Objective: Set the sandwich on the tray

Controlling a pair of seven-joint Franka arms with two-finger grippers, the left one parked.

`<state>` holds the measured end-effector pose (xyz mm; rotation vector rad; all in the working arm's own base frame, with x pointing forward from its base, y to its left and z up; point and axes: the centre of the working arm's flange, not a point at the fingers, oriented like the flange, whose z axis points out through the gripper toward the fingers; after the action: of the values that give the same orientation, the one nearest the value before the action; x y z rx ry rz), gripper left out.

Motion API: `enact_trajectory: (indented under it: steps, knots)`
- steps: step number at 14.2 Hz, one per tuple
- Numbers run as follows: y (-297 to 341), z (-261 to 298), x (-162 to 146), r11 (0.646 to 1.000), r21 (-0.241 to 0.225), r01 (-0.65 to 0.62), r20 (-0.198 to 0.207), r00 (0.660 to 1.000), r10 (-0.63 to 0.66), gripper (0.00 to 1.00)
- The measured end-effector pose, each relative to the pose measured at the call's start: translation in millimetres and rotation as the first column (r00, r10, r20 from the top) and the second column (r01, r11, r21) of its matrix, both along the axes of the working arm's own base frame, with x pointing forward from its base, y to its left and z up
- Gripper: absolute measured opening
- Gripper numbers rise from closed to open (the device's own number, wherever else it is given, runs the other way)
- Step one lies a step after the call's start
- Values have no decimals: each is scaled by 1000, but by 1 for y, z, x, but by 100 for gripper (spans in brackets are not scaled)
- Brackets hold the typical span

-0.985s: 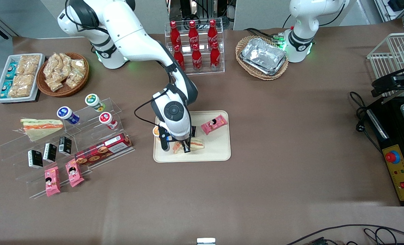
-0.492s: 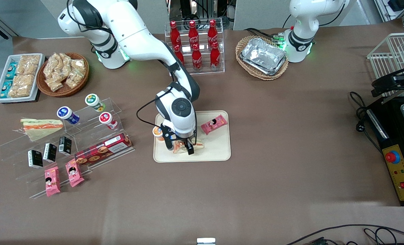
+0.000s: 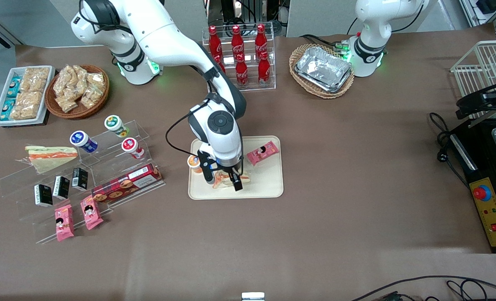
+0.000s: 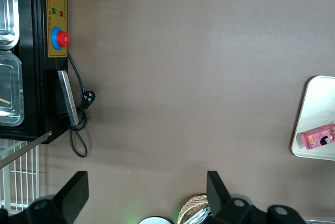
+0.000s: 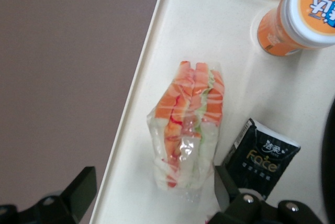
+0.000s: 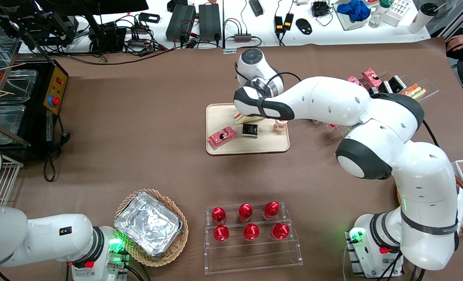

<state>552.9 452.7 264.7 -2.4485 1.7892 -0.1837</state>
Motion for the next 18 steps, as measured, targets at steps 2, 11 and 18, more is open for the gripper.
enact_trajectory:
  steps: [2, 11, 18]
  knots:
    - [0, 4, 0, 1000, 2, 0, 0, 1000, 0, 100]
    - [6, -2, -10, 1000, -12, -15, -18, 1000, 15, 100]
    - [-3, 106, -9, 999, 49, -1, -8, 1000, 1, 100]
